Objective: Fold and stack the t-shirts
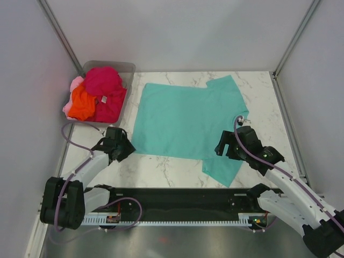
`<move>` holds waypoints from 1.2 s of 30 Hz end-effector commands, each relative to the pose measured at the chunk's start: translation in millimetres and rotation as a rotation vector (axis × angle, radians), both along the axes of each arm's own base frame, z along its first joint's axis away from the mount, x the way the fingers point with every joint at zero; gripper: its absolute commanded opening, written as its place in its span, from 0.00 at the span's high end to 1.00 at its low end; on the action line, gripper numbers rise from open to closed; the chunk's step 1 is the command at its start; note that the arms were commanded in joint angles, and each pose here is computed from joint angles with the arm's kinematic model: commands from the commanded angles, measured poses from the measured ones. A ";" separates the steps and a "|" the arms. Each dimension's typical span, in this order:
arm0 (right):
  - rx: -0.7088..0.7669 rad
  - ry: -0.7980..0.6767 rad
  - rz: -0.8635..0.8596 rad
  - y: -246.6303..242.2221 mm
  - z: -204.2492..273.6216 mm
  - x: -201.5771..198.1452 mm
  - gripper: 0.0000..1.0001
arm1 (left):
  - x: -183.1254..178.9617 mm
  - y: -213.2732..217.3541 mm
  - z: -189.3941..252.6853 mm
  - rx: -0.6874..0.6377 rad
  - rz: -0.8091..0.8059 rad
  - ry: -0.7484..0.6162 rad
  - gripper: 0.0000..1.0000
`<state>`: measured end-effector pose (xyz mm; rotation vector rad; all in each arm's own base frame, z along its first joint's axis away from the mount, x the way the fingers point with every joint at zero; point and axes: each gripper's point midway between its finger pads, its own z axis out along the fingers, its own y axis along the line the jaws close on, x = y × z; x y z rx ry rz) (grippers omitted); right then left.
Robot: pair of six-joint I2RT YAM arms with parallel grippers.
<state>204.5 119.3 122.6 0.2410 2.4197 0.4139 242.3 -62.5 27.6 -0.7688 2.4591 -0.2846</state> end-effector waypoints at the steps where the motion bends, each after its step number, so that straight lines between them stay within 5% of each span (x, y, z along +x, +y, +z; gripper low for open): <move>1: -0.036 0.018 -0.025 -7.7 -0.9 -2.8 0.10 | 19.5 -0.5 -4.7 -0.021 0.053 -0.058 0.42; 7: -0.073 0.134 -0.120 -16.4 -25.6 -19.7 0.13 | 26.8 3.2 -1.9 0.004 0.054 -0.095 0.82; 8: -0.090 0.146 -0.137 -19.1 -28.2 -23.1 0.14 | 29.8 6.0 2.1 0.025 0.046 -0.117 0.98; 18: -0.235 0.278 -0.117 9.8 -70.4 -78.6 0.15 | 34.8 5.4 7.8 0.036 0.005 -0.197 0.98; 23: -0.146 0.290 -0.210 19.7 -91.4 -95.8 0.22 | 31.4 10.9 14.6 0.043 0.038 -0.241 0.98; 30: -0.138 0.309 -0.337 8.0 -115.1 -105.7 0.19 | 30.1 14.6 20.9 0.040 0.066 -0.286 0.98; 36: -0.113 0.301 -0.349 9.3 -117.6 -104.4 0.33 | 29.4 16.9 17.8 0.047 0.081 -0.276 0.98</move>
